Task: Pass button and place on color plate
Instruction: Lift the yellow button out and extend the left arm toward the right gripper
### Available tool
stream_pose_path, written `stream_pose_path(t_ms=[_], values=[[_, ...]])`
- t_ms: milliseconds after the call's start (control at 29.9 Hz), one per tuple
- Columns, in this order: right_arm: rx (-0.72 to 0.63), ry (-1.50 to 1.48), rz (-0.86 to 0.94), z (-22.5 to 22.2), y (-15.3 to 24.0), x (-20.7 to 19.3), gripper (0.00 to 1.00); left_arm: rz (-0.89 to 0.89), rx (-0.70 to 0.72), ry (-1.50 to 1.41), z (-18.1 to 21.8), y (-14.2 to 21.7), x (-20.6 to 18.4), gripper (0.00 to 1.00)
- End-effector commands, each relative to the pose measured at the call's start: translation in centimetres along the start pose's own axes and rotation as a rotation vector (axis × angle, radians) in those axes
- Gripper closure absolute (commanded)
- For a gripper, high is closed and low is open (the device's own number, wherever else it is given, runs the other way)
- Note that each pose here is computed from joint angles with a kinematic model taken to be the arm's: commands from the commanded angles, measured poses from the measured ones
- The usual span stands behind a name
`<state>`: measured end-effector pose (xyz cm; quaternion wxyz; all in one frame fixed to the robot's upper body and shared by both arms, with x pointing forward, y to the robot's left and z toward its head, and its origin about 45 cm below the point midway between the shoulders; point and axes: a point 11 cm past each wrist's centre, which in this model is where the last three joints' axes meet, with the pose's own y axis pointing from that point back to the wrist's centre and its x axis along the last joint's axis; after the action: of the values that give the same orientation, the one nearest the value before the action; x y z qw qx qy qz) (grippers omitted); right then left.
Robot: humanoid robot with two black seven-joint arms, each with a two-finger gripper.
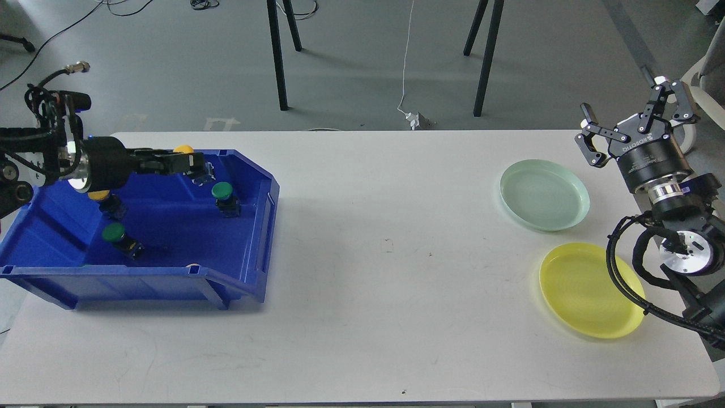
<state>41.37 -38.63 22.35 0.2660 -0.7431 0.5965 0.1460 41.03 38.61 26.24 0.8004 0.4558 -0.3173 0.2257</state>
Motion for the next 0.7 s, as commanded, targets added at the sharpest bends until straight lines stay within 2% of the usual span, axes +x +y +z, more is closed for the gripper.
stream_pose_path(t_ms=[0, 134, 234, 368, 501, 602, 668], values=[[0.016, 0.006, 0.014, -0.5, -0.3, 0.4, 0.01, 0.095, -0.11, 0.102, 2.5, 1.2, 3.9, 0.89], [0.024, 0.018, 0.014, -1.2, -0.4, 0.6, 0.01, 0.233, -0.331, 0.256, 6.8, 1.8, 7.7, 0.88], [0.024, 0.02, 0.012, -1.3, -0.4, 0.5, 0.01, 0.264, -0.513, 0.382, 10.7, -0.2, 8.7, 0.88], [0.027, 0.022, 0.005, -1.6, -0.5, 0.4, 0.01, 0.191, -0.718, 0.508, 17.0, -4.9, 7.1, 0.88], [0.021, 0.06, 0.002, -2.6, -0.3, 0.8, 0.01, 0.104, -0.897, 0.635, 23.1, -8.0, 5.2, 0.88], [-0.005, 0.094, -0.012, -2.5, -0.3, 0.7, 0.01, 0.07, -0.954, 0.657, 26.9, -10.1, 3.6, 0.87], [-0.044, 0.142, -0.074, -2.0, -1.2, -0.8, 0.01, 0.069, -0.948, 0.658, 28.1, -11.4, 2.5, 0.86]])
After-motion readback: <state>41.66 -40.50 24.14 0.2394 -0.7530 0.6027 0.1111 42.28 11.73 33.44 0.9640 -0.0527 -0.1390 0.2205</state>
